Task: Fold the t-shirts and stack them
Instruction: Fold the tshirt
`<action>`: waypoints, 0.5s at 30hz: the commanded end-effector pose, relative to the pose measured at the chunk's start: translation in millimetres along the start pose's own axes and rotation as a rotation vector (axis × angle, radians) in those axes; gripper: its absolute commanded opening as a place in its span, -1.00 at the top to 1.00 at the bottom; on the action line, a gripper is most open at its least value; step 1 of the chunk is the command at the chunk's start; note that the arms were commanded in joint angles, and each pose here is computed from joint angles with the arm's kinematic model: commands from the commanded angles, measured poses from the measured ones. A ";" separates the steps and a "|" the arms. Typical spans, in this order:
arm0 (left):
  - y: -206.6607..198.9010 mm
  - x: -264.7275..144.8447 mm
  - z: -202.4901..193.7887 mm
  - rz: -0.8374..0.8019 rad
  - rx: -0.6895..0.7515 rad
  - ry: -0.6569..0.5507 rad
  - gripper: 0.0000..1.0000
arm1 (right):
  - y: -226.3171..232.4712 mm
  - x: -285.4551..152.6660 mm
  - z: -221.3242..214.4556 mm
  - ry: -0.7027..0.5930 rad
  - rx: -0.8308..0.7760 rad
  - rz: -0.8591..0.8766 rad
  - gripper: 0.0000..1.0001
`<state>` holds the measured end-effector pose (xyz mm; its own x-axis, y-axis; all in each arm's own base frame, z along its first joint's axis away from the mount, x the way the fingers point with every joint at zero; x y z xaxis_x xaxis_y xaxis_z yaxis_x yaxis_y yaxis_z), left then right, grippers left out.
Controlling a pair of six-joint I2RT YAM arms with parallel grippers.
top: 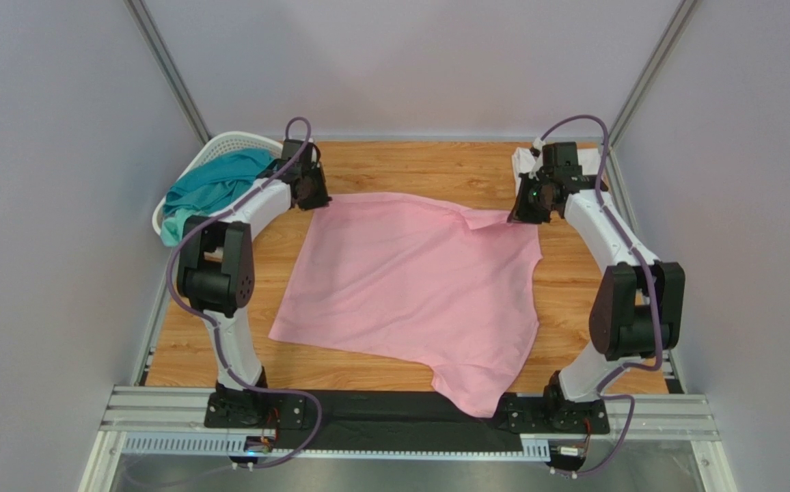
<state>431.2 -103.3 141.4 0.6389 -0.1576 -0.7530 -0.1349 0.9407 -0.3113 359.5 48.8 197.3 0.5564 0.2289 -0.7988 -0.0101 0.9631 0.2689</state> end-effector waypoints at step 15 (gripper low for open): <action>22.7 -57.6 -2.5 0.008 0.006 -0.125 1.00 | 11.8 -77.9 -80.2 0.090 0.035 -0.009 0.96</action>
<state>389.6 -78.3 155.7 0.6702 -0.1220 -0.7321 -0.1666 0.9365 -0.3085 267.3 52.1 215.1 0.4994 0.2233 -0.8371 0.0210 0.9628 0.2694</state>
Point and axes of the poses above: each gripper's point midway between its finger pads, its own x axis out along the fingers, its own y axis along the line the jaws close on, z = x × y, the point moved 8 cm from there along -x, back along the fingers, and after that the axes turned 4 degrees about -x, right-handed, at the moved point
